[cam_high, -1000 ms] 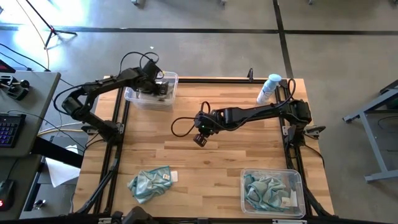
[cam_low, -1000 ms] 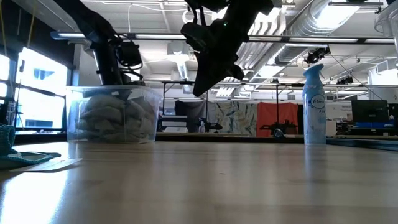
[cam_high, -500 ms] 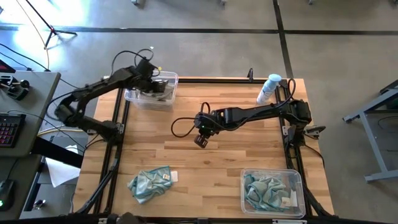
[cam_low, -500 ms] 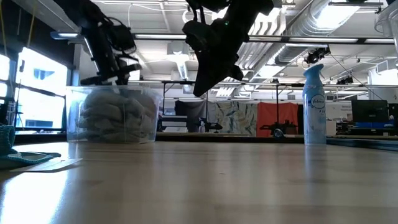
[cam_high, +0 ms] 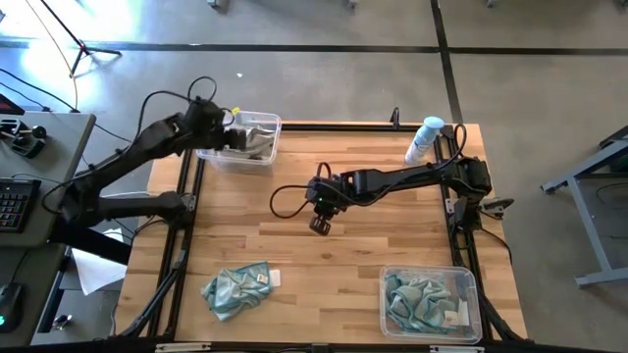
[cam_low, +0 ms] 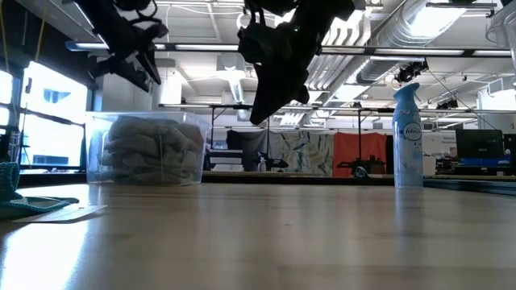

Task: Sort microfiber towel by color & place in baskets
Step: Put the blue microfiber towel into the bottom transparent bin

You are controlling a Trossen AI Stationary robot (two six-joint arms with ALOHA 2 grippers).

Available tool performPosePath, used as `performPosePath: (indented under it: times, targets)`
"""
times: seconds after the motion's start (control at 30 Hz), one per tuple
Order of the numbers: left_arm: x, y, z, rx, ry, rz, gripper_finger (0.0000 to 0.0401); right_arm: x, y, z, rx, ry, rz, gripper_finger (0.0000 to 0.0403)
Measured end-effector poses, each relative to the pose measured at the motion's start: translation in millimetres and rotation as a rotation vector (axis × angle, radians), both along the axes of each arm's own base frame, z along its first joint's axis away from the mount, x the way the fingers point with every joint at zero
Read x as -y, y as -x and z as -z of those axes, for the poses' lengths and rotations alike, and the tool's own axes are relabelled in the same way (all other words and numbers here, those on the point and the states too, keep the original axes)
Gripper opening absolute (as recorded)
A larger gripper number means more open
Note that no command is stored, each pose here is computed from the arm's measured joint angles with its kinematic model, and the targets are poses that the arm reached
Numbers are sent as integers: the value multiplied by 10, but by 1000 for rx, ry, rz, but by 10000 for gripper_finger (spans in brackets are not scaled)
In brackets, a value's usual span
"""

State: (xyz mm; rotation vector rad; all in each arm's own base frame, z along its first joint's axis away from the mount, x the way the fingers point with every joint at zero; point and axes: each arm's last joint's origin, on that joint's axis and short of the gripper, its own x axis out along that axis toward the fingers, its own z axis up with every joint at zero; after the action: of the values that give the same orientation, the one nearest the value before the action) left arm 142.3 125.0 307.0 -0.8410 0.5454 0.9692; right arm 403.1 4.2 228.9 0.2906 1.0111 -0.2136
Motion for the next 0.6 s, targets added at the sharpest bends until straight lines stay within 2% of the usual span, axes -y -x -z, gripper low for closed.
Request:
performPosePath:
  times: [0.27,0.43,0.53,0.6]
  targets:
    - [631,-163,-39,-5,16,155,143,-7,-3,-2,0,46,-74,0]
    - [1029,-256,-35,-6,-4,300,143,-7,-4,-3,1,54,-88,0]
    - [1240,-273,-35,-12,-38,397,143,-10,-5,-3,4,25,-54,0]
    - [1358,-267,-37,-14,-48,468,142,-21,-4,-2,4,-43,-16,0]
